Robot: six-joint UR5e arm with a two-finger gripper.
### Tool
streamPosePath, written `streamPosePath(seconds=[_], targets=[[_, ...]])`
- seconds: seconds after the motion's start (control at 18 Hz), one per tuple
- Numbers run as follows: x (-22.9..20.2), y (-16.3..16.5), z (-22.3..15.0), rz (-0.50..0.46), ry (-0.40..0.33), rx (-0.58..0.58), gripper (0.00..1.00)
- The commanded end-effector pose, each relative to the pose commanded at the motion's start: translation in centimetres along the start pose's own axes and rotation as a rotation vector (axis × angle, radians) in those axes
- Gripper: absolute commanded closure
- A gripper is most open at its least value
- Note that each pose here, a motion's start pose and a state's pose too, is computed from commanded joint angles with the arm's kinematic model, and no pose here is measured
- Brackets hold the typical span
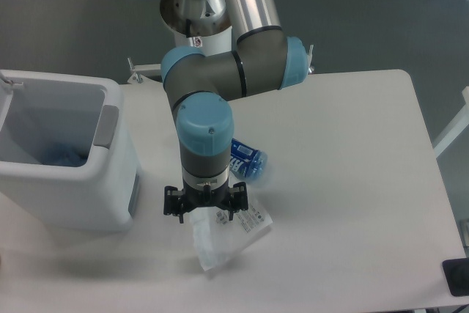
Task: Open the trash can
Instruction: 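Withdraw the gripper from the open bin toward the white wrapper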
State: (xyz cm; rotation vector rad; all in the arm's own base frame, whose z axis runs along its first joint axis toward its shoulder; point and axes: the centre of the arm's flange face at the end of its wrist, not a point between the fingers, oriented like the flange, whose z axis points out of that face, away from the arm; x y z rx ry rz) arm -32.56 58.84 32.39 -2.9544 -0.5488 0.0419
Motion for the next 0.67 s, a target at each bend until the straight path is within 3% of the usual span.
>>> streamPosePath(seconds=[0.17, 0.33, 0.5, 0.67], targets=[[-7.3, 1.3, -1.1, 0.111, -0.030, 0.006, 0.00], [-11.1, 2.9, -1.8, 0.306, -0.043, 0.002, 0.00], [-15.2, 4.6, -1.5, 0.429, -0.051, -0.016, 0.00], [-18.1, 6.1, -2.0, 0.446, -0.059, -0.021, 0.00]])
